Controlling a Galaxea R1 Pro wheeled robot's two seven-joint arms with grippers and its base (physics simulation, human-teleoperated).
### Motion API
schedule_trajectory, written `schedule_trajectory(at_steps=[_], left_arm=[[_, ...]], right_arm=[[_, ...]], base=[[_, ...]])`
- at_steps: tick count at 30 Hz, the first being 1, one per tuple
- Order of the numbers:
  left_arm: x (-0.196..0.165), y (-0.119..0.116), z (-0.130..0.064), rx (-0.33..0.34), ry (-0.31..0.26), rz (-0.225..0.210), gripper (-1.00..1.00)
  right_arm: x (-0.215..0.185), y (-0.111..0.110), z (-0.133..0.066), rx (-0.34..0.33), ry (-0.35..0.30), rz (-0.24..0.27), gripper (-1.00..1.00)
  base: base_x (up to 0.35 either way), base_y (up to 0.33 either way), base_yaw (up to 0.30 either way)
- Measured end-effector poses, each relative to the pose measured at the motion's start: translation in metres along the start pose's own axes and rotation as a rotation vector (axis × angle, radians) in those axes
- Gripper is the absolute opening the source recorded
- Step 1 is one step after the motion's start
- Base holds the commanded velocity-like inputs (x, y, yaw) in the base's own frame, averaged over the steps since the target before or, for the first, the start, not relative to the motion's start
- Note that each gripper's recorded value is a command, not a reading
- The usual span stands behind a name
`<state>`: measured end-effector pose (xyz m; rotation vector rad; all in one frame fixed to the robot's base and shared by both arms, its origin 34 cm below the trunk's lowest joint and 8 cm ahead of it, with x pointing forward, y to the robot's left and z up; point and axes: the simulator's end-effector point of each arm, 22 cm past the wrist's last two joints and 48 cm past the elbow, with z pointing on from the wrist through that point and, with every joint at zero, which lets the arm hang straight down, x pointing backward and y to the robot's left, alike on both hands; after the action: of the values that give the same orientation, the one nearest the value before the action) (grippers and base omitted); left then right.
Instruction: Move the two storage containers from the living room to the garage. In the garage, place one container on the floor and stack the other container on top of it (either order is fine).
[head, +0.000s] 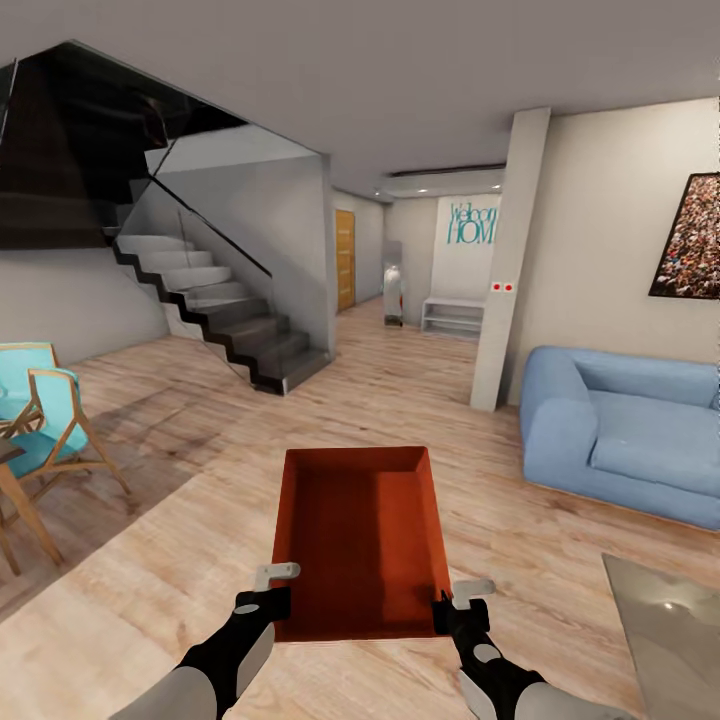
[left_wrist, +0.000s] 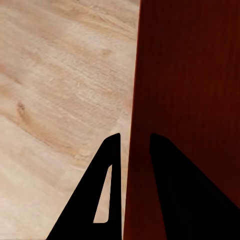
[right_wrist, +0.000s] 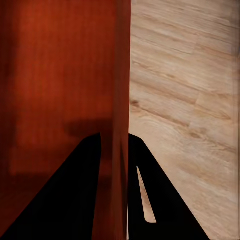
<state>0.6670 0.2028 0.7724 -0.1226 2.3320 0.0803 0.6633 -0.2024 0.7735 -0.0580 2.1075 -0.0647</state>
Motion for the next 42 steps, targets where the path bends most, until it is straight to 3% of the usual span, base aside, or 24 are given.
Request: schedule_trajectory(at_steps=[42], left_arm=[[0.0003,0.0000,0.0000,0.000,0.001,-0.001,-1.00]], right_arm=[[-0.0001,-0.0001,0.0001,-0.001,0.000,-0.003,-1.00]], base=[[0.321,0.000,-0.002]])
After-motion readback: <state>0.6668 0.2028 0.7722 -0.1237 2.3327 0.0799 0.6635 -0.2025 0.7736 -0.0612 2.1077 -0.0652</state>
